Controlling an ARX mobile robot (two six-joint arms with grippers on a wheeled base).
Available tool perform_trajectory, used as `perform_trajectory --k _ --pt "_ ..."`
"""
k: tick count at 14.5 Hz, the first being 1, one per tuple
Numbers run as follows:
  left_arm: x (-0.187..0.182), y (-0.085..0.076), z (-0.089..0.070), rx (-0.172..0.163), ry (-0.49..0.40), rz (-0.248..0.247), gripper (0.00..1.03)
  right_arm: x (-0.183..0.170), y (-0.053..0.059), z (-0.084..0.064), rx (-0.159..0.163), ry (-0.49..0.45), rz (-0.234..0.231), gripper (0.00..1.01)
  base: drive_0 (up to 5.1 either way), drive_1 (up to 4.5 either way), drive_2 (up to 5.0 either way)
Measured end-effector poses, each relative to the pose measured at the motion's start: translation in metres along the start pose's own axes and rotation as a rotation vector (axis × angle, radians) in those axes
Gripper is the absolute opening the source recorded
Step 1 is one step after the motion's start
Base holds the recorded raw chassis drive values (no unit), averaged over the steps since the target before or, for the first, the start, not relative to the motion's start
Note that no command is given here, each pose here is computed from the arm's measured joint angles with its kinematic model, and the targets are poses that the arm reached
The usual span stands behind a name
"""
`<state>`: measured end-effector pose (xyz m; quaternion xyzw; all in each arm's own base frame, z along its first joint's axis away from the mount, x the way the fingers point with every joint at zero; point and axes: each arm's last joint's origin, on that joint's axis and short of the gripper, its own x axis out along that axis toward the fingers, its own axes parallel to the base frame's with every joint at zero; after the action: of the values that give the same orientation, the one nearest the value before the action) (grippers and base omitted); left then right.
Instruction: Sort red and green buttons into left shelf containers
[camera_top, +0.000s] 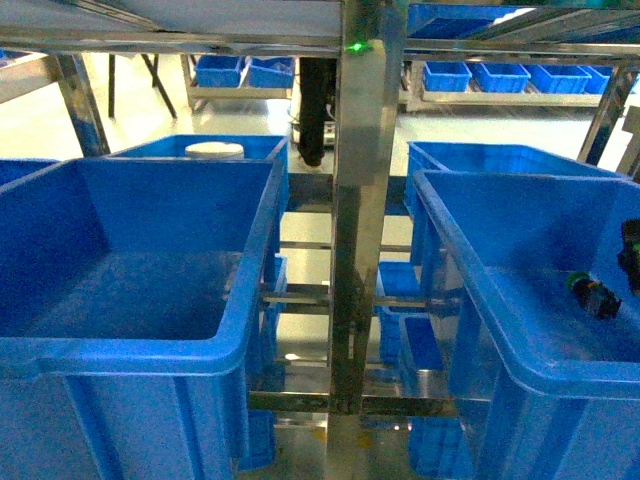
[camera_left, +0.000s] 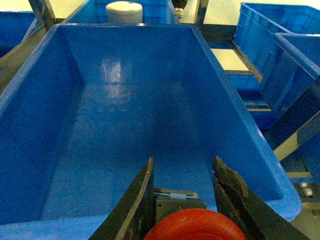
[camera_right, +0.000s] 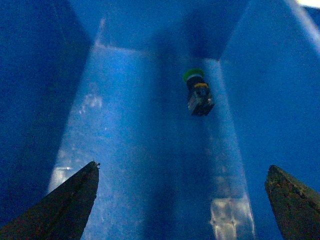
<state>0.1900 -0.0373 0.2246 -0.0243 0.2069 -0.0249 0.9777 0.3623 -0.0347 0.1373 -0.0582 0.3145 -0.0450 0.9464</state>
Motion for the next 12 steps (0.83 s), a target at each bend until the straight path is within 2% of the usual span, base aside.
perform_trajectory --k 2,3,4,5,6,7,12 --pt "0.0 0.0 0.0 0.0 0.0 0.0 0.32 -0.027 -0.001 0.001 0.005 -0.104 0.011 0.98 0.0 0.0 0.0" --pt "0.0 0.0 0.0 0.0 0.0 0.0 0.32 -0.045 0.0 -0.012 0.001 -0.128 0.026 0.98 0.0 0.0 0.0" --pt "0.0 0.0 0.0 0.0 0.0 0.0 0.32 -0.079 -0.002 -0.04 0.001 -0.179 0.062 0.98 0.0 0.0 0.0" --pt "0.0 0.0 0.0 0.0 0.001 0.0 0.32 -0.141 0.003 -0.079 -0.008 -0.358 0.123 0.98 0.0 0.0 0.0" --pt "0.0 0.0 0.0 0.0 0.0 0.0 0.32 -0.153 0.004 -0.102 -0.012 -0.333 0.123 0.98 0.0 0.0 0.0" --pt "0.0 0.0 0.0 0.0 0.0 0.0 0.32 -0.163 0.004 -0.108 -0.012 -0.336 0.121 0.98 0.0 0.0 0.0" --pt "0.0 0.0 0.0 0.0 0.001 0.0 0.32 -0.173 0.006 -0.112 -0.021 -0.367 0.126 0.98 0.0 0.0 0.0"
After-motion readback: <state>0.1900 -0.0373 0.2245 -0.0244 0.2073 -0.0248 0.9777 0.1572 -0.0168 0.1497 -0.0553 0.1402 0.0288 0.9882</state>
